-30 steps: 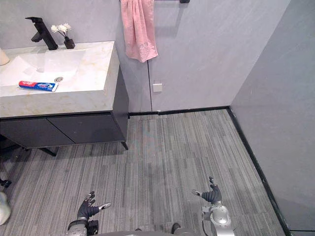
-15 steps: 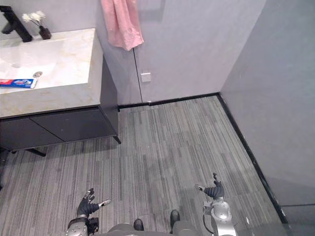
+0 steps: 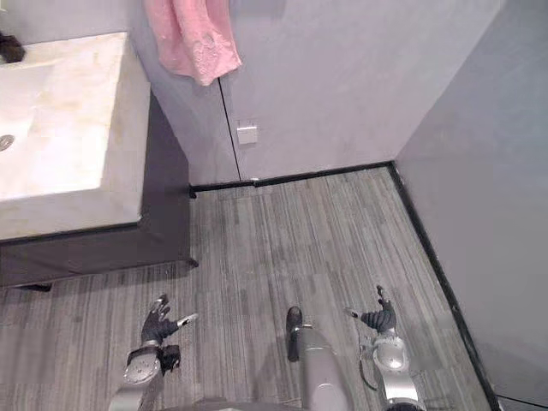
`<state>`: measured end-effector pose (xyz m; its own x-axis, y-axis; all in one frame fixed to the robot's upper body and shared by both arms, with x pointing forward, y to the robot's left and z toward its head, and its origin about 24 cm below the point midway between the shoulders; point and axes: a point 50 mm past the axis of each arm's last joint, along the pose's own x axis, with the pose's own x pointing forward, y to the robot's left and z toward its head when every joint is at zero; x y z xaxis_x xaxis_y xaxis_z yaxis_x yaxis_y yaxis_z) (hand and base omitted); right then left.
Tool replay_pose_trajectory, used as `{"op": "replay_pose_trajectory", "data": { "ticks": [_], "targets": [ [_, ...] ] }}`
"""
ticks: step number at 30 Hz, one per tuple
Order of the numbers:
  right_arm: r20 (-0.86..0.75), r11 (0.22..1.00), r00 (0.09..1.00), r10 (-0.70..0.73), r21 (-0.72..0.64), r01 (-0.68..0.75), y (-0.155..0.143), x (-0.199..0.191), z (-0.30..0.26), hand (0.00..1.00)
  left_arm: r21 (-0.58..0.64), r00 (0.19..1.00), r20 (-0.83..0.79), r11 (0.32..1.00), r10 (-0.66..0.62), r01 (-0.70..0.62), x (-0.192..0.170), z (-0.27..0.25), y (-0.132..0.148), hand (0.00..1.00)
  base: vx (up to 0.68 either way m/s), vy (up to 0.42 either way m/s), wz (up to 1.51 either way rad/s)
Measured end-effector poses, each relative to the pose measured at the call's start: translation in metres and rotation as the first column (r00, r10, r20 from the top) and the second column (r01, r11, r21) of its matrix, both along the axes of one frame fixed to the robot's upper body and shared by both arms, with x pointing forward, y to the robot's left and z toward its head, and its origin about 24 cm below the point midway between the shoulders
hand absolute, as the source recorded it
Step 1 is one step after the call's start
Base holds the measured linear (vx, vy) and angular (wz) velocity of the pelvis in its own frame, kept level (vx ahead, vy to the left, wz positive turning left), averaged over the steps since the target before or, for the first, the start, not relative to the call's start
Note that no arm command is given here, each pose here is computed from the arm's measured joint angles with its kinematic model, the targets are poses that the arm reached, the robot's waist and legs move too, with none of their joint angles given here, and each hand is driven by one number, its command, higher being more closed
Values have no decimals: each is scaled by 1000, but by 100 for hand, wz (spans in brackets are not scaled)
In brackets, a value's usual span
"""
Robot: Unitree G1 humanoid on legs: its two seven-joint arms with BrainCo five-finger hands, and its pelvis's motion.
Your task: Organize washtable
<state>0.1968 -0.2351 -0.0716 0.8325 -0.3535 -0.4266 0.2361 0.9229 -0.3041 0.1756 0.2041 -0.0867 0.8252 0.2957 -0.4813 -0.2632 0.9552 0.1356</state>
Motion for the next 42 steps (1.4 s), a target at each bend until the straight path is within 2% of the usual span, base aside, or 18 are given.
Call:
{"op": "replay_pose_trajectory", "data": {
  "ticks": [3, 7, 12, 23, 30, 36, 39, 42],
  "targets": [
    [1, 999, 999, 33, 20, -33, 12, 0, -2, 0, -28, 1000, 0, 1000, 1, -1, 0, -2, -8, 0, 657, -190, 22],
    [97, 998, 995, 38, 46, -43, 21, 10, 11, 0, -34, 1000, 19, 999, 1, -1, -3, 2, -11, 0, 501, -84, -11],
    [32, 999, 999, 2, 38, -3, 12, 1, 1, 0, -52, 1000, -17, 999, 13, -14, -14, -5, -15, 0, 483, 114, -23],
    [-46, 995, 998, 48, 91, -43, 38, -15, -18, 0, -24, 1000, -9, 1000, 4, -4, -7, -2, -10, 0, 481, 152, 4],
    [-75, 995, 997, 33, 92, -26, 35, -23, -23, 0, -20, 999, -51, 1000, 6, -7, -19, -9, -12, 0, 353, -74, 48],
    [-31, 994, 999, 17, 104, -13, 39, -27, -16, 0, -51, 999, 41, 999, 15, -13, -6, 5, -23, 0, 252, -91, 15],
    [-31, 996, 999, -38, 80, 40, 23, -28, -15, 0, -44, 996, 84, 999, 31, -27, 1, 13, -21, 0, 142, 100, -4],
    [-62, 995, 997, -48, 83, 54, 22, -35, -20, 0, -28, 984, 174, 999, 46, -42, 8, 31, -16, 0, 80, 104, 12]
  ]
}}
